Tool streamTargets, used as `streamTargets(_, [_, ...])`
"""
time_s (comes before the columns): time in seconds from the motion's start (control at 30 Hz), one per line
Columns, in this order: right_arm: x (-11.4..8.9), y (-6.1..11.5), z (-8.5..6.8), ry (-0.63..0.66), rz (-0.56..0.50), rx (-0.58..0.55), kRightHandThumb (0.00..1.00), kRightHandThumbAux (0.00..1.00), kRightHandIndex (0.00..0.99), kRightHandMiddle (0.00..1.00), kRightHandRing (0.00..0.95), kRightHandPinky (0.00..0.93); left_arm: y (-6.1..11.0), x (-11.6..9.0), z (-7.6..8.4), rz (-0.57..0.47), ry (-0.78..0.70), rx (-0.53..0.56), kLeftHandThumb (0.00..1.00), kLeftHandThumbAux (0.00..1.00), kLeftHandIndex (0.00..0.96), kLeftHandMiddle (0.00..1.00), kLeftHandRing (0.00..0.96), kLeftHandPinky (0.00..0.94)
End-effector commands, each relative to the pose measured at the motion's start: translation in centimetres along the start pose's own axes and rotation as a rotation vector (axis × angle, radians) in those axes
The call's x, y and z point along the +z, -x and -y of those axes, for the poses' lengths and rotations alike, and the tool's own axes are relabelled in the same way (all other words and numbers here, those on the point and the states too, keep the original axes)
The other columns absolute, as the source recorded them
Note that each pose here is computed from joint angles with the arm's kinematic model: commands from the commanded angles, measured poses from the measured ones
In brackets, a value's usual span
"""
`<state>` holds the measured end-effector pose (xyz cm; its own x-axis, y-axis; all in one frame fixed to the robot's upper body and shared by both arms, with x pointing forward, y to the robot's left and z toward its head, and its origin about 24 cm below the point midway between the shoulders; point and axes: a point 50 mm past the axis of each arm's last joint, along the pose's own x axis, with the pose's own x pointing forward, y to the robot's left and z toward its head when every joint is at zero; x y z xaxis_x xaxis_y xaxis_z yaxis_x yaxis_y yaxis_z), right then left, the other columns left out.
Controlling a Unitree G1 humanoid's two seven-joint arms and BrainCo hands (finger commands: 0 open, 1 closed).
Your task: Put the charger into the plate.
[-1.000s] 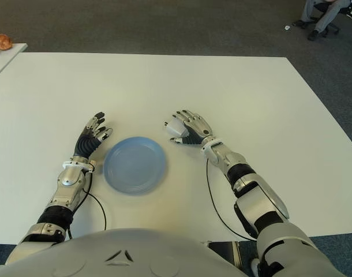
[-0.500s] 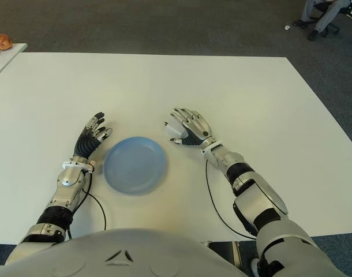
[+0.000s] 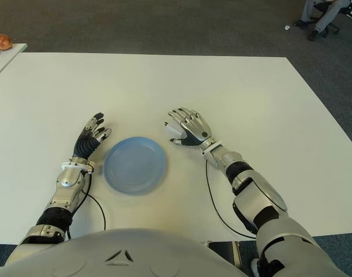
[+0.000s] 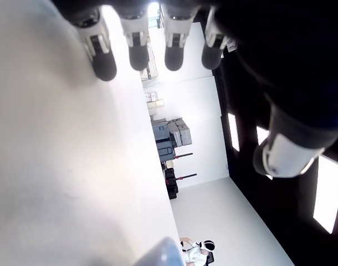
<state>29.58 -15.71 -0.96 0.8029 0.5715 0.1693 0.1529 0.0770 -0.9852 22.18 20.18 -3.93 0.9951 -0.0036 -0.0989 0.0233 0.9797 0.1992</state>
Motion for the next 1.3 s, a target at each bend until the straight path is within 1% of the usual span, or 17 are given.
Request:
streamTargets(0.03, [-0.03, 0.41, -0.51, -0.02, -0.012, 0.052, 0.249, 0.492, 0.048, 0.194, 0.238, 0.314, 3.01, -3.71, 0.35, -0.205, 0.001, -0.015, 0.0, 0.549, 0.061, 0.048, 0.045, 0.05])
streamTargets(0.17, [-0.01, 0.39, -0.54, -0.048, -0.023, 0.063, 0.28, 0.501, 0.062, 0.212, 0.261, 0.344, 3.01, -3.7, 0.34, -0.206, -0.002, -0.01, 0.0, 0.546, 0.069, 0.054, 0.053, 0.066])
streamTargets(0.27, [-0.04, 0.37, -0.51, -0.079, -0.04, 0.064, 0.315, 0.503, 0.093, 0.235, 0.289, 0.378, 3.01, -3.67, 0.37, -0.202, 0.001, -0.008, 0.0, 0.549, 0.077, 0.061, 0.06, 0.073])
streamTargets(0.3, [-0.05, 0.37, -0.5, -0.088, -0.044, 0.064, 0.333, 0.505, 0.123, 0.255, 0.311, 0.408, 3.01, -3.66, 0.37, -0.201, 0.002, -0.008, 0.0, 0.552, 0.078, 0.063, 0.063, 0.074])
streamTargets(0.33, [-0.06, 0.35, -0.5, -0.099, -0.05, 0.066, 0.34, 0.505, 0.133, 0.262, 0.319, 0.419, 3.01, -3.65, 0.38, -0.199, 0.004, -0.007, 0.0, 0.553, 0.079, 0.064, 0.064, 0.074])
streamTargets(0.37, [-0.07, 0.35, -0.49, -0.106, -0.054, 0.066, 0.359, 0.508, 0.169, 0.301, 0.354, 0.455, 3.01, -3.65, 0.39, -0.198, 0.006, -0.006, 0.0, 0.555, 0.08, 0.065, 0.066, 0.075])
streamTargets(0.43, [-0.1, 0.33, -0.51, -0.123, -0.066, 0.073, 0.388, 0.515, 0.218, 0.354, 0.402, 0.496, 3.01, -3.64, 0.4, -0.196, 0.009, -0.004, 0.0, 0.56, 0.08, 0.068, 0.068, 0.077])
streamTargets(0.63, [-0.18, 0.44, -0.82, -0.149, -0.112, 0.096, 0.455, 0.54, 0.318, 0.462, 0.481, 0.524, 2.95, -3.67, 0.39, -0.195, 0.013, -0.003, 0.0, 0.568, 0.078, 0.078, 0.076, 0.083])
streamTargets(0.83, [-0.2, 0.37, -0.86, -0.197, -0.153, 0.103, 0.507, 0.555, 0.363, 0.523, 0.518, 0.518, 2.96, -3.66, 0.43, -0.187, 0.018, -0.001, 0.0, 0.566, 0.078, 0.082, 0.08, 0.087])
streamTargets(0.97, [-0.21, 0.28, -0.82, -0.222, -0.167, 0.111, 0.525, 0.554, 0.364, 0.51, 0.499, 0.484, 2.97, -3.68, 0.45, -0.188, 0.023, -0.005, 0.0, 0.565, 0.076, 0.078, 0.075, 0.083])
streamTargets(1.07, [-0.24, 0.26, -0.82, -0.23, -0.174, 0.118, 0.529, 0.549, 0.356, 0.482, 0.472, 0.458, 2.97, -3.69, 0.46, -0.188, 0.027, -0.005, 0.0, 0.566, 0.076, 0.076, 0.074, 0.085])
streamTargets(1.2, [-0.26, 0.2, -0.8, -0.231, -0.175, 0.124, 0.502, 0.52, 0.33, 0.432, 0.431, 0.422, 2.96, -3.67, 0.46, -0.184, 0.027, -0.007, 0.0, 0.568, 0.078, 0.079, 0.076, 0.083])
streamTargets(1.3, [-0.29, 0.16, -0.81, -0.226, -0.176, 0.134, 0.465, 0.494, 0.285, 0.369, 0.377, 0.379, 2.96, -3.67, 0.45, -0.183, 0.023, -0.01, 0.0, 0.566, 0.083, 0.082, 0.079, 0.089])
